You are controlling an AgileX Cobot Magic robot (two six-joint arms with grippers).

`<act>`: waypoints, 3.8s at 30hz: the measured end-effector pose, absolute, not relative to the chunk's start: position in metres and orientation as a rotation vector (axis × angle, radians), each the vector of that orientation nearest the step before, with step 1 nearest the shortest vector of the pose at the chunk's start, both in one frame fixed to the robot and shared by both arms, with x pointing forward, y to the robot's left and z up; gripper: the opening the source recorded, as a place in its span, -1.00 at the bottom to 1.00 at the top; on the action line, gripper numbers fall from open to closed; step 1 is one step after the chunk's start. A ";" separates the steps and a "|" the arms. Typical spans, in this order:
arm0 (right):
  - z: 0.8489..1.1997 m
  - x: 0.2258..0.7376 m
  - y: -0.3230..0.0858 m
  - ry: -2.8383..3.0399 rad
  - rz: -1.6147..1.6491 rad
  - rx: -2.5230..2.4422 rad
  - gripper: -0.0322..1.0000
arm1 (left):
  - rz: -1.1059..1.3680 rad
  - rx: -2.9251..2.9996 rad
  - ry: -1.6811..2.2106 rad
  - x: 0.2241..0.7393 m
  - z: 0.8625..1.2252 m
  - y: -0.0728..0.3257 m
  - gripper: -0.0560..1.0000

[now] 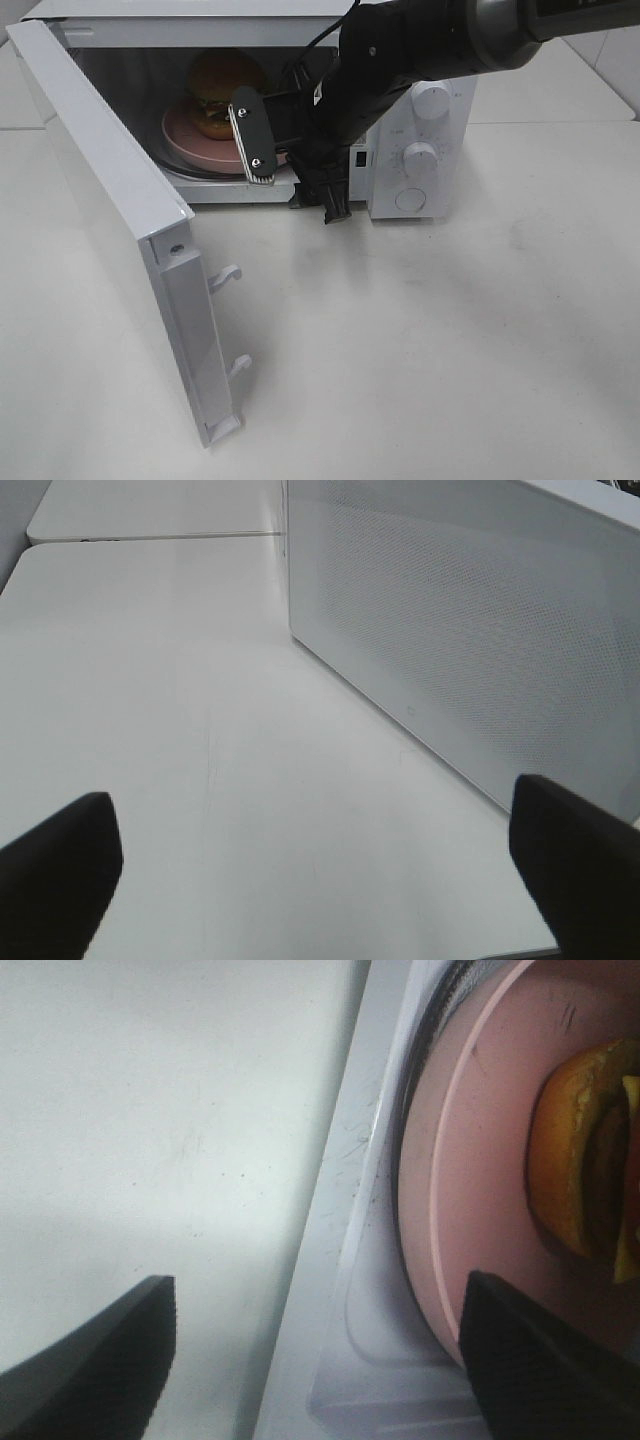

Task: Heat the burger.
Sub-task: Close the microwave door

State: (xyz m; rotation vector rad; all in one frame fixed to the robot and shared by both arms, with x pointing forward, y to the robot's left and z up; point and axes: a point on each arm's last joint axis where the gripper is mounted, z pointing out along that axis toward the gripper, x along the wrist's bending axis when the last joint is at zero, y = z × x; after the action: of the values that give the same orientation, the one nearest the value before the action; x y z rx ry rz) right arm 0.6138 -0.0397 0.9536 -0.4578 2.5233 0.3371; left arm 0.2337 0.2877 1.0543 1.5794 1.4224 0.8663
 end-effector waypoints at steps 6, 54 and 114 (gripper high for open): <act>0.960 0.601 -0.049 2.533 0.333 -0.457 0.53 | 0.866 1.579 1.422 0.234 1.054 0.288 0.99; 1.024 0.475 -0.135 2.593 0.527 0.161 0.53 | 0.866 1.579 1.422 0.234 1.054 0.288 0.99; 1.109 0.298 -0.285 2.075 0.692 1.622 0.53 | 0.866 1.579 1.422 0.234 1.054 0.288 0.99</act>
State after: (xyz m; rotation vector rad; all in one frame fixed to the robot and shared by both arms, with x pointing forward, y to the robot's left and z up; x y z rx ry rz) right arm 0.2978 -0.2854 1.1090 1.6216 2.0748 0.6922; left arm 0.2337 0.2877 1.0543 1.5794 1.4224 0.8663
